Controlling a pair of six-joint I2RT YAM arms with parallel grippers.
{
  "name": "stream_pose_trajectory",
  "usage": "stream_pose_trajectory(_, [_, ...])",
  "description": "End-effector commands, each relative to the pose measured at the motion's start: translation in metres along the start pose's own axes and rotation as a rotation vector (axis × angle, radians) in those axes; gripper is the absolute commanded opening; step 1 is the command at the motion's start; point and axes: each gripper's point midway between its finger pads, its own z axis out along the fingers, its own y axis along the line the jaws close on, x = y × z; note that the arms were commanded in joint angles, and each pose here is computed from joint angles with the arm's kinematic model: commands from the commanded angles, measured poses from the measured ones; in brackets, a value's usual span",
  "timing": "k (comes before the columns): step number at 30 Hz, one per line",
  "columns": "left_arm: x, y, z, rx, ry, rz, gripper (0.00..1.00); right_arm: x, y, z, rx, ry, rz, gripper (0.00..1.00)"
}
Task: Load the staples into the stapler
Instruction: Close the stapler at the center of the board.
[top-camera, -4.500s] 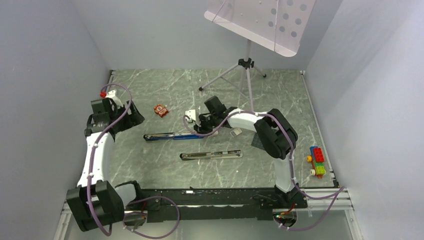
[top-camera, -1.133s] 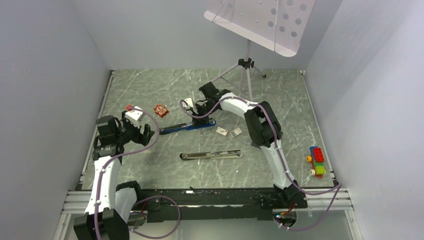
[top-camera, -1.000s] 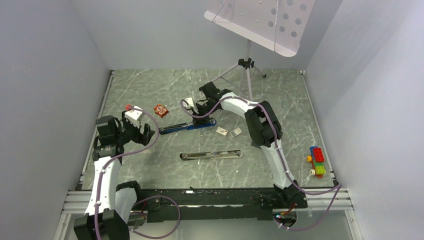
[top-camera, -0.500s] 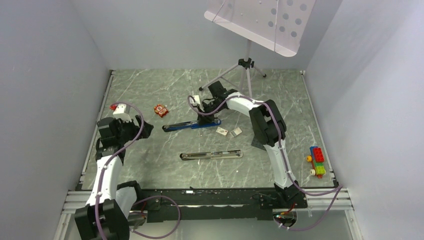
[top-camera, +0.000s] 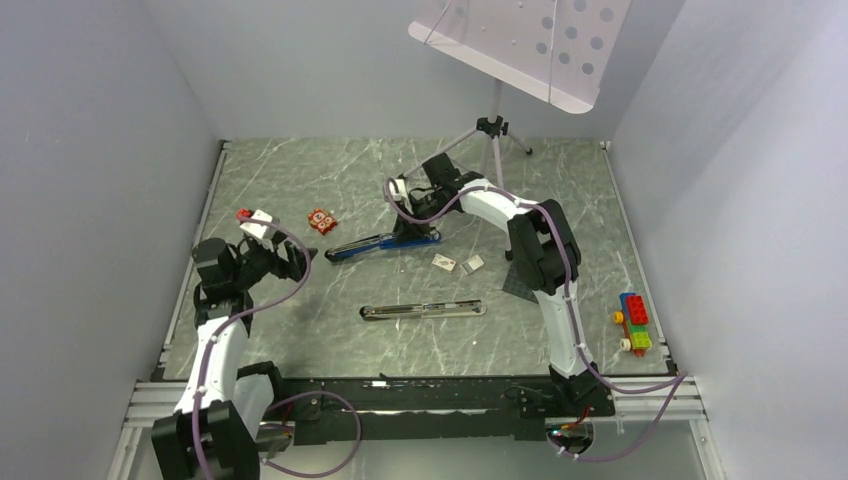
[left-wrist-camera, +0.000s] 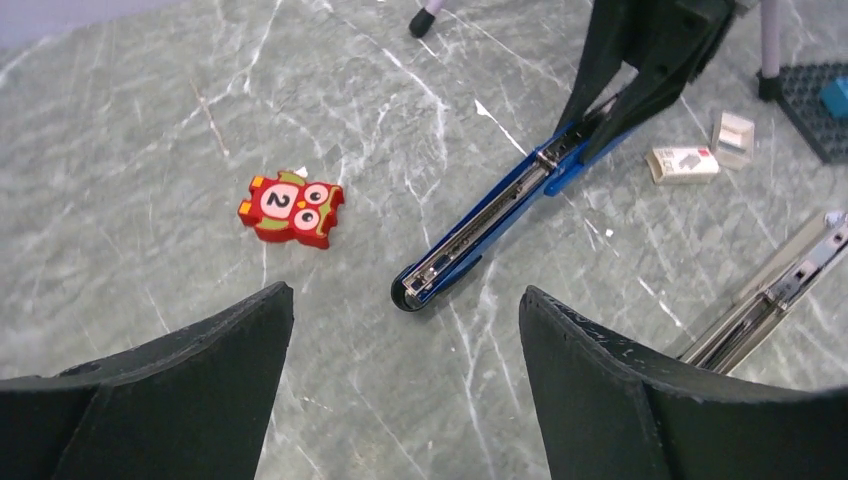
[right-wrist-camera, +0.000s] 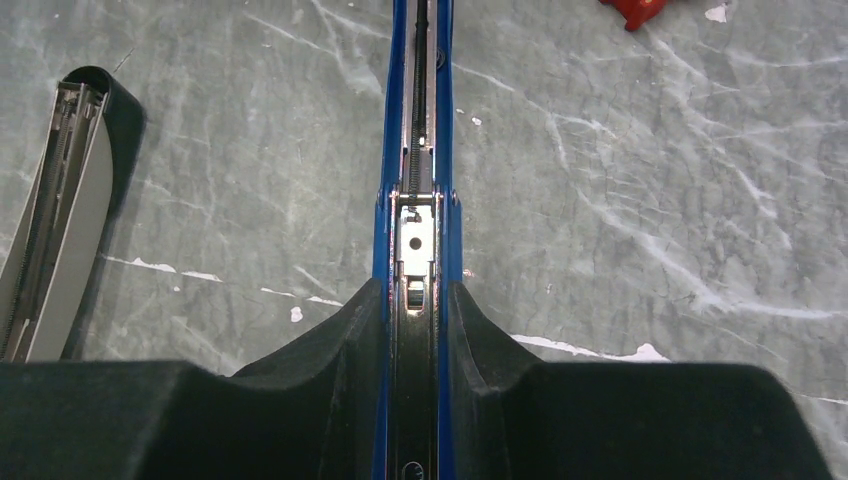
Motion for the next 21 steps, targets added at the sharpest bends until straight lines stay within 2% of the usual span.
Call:
stream_pose_trajectory(1, [-0.008, -0.017, 0.004, 0.179, -0.023, 0.200, 0.87, -0.071, -0.005, -0.027, 0.011, -0.138, -0.156, 0.00])
stream_pose_trajectory(4, [0.002, -0.025, 0.004, 0.256, -0.022, 0.281, 0.87, -0.077, -0.004, -0.032, 0.011, -0.151, -0.161, 0.00])
stream_pose_trajectory(10, [0.022, -0.031, 0.010, 0.343, 0.055, 0.348, 0.87, -0.103, -0.004, -0.049, 0.023, -0.188, -0.191, 0.00])
stream_pose_trajectory(12, [0.028, -0.031, 0.012, 0.343, 0.076, 0.362, 0.87, -0.112, -0.002, -0.054, 0.024, -0.202, -0.207, 0.00])
stream_pose_trajectory(21, [0.022, -0.013, 0.023, 0.256, 0.032, 0.381, 0.89, -0.135, 0.011, -0.068, 0.009, -0.231, -0.236, 0.00])
